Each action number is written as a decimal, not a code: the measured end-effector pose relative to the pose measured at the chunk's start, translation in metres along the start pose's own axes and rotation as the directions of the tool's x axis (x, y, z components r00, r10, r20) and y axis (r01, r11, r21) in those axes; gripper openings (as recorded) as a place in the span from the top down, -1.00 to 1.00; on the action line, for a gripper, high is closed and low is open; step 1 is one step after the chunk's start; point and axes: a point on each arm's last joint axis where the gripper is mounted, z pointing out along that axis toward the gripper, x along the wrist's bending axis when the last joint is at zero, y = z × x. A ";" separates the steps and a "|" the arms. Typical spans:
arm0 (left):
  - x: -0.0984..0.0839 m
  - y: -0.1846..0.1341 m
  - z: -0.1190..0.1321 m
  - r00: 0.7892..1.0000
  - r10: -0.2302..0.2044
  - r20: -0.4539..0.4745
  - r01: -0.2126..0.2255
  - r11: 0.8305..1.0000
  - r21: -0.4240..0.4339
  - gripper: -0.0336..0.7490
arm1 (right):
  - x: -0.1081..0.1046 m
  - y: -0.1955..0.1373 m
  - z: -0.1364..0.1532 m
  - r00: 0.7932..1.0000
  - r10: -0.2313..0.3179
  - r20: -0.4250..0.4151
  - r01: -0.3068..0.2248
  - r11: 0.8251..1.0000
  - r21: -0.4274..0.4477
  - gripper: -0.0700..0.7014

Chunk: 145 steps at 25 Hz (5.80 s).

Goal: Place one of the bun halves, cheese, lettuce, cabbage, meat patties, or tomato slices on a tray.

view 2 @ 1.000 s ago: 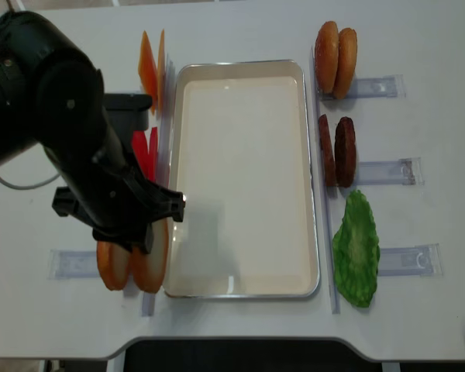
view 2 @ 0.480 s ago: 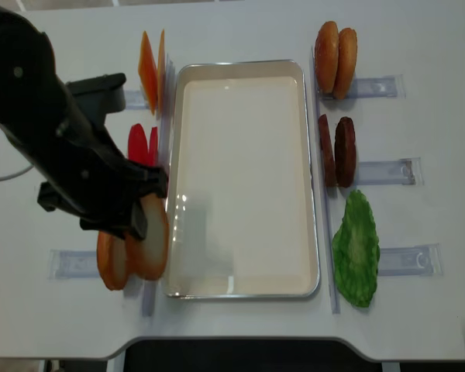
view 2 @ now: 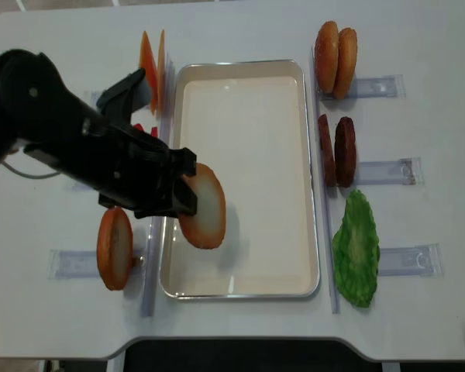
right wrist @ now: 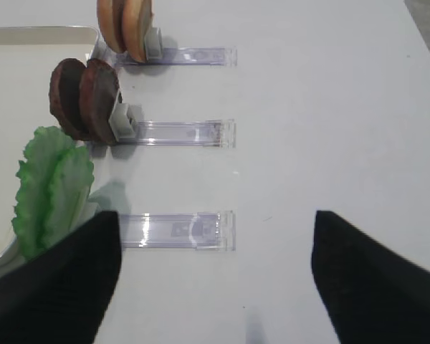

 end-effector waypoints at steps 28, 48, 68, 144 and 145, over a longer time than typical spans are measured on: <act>0.010 0.017 0.083 0.989 -0.035 0.144 0.027 0.998 0.057 0.60 | 0.000 0.000 0.000 1.000 0.000 0.000 0.000 1.000 0.000 -0.54; 0.014 0.016 0.090 0.990 -0.063 0.127 0.051 0.995 0.090 0.58 | 0.000 0.000 0.000 1.000 0.000 0.000 0.000 1.000 0.000 -0.54; 0.019 0.011 0.066 0.998 -0.070 0.010 0.068 0.992 0.108 -0.28 | 0.000 0.000 0.000 1.000 0.000 0.000 0.000 1.000 0.000 -0.54; 0.087 -0.193 -0.172 0.869 0.057 -0.491 -0.358 0.756 -0.547 -0.85 | 0.000 0.000 0.000 1.000 0.000 0.000 0.000 1.000 0.000 -0.54; 0.090 -0.198 -0.168 0.870 0.062 -0.490 -0.364 0.751 -0.551 -0.85 | 0.000 0.000 0.000 1.000 0.000 0.000 0.000 1.000 0.000 -0.54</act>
